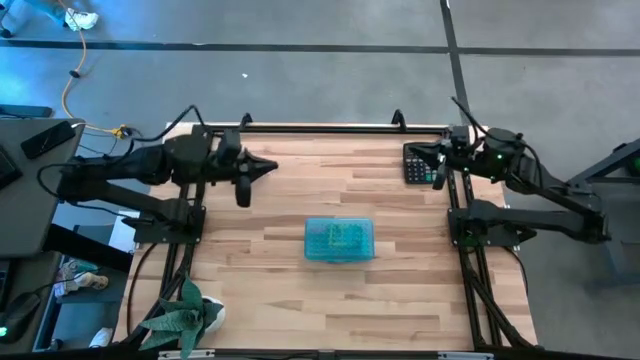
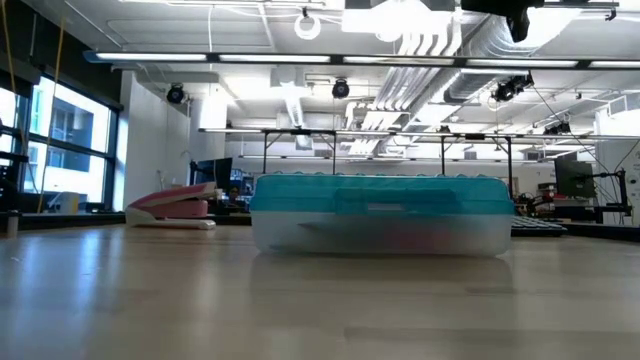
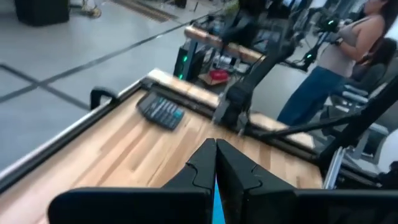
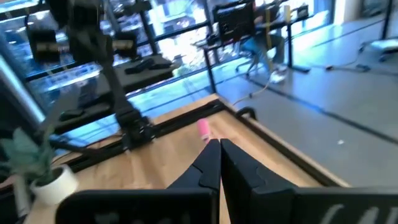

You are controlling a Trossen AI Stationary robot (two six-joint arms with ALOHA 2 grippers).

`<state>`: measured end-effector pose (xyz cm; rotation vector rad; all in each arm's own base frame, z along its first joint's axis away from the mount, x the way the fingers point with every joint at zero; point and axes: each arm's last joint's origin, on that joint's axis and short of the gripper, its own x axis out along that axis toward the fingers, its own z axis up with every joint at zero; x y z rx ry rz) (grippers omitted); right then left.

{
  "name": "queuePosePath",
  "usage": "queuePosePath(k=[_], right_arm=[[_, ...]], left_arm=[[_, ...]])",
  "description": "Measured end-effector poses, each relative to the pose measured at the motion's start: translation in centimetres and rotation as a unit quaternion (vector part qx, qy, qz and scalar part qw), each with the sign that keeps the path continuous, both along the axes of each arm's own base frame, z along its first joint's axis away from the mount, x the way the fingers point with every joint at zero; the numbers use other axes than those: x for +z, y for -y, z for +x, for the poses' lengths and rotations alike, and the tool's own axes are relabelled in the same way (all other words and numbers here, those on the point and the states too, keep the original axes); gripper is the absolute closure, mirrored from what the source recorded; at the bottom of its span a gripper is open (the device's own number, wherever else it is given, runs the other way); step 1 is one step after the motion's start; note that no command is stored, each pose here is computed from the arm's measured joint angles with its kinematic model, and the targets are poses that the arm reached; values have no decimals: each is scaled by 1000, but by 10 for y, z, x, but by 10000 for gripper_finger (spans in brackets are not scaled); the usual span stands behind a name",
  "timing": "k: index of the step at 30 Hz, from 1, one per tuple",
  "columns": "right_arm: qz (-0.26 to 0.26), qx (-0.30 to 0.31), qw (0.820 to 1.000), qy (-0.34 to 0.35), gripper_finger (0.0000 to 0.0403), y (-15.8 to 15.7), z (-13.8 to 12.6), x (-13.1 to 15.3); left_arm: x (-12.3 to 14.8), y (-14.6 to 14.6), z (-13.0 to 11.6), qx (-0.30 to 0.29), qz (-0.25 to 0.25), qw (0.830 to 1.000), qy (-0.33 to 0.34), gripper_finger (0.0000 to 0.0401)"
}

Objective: Pack school essentials
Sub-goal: Return to Home Position

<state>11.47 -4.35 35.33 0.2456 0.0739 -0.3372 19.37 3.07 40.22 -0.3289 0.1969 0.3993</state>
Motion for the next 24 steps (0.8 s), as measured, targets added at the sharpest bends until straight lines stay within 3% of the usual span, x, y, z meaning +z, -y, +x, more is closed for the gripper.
queuePosePath(k=[4,8,12,15,19,24], right_arm=[[-21,-35,999,12,403,1,-7,4],[-48,-95,994,25,403,1,-20,8],[-63,-196,977,47,403,2,-36,13],[-50,-235,967,83,403,-1,-48,17],[-28,-209,971,116,403,-6,-56,19],[-16,-133,988,81,403,-8,-46,2]], left_arm=[[-30,3,-15,8,-19,1000,3,401],[-56,6,-28,-23,-17,999,31,401],[-73,7,-41,-69,14,994,83,401],[-87,6,-53,-82,4,992,94,401],[-103,7,-67,-71,-7,992,106,401],[-124,9,-81,-72,-6,991,115,401]])
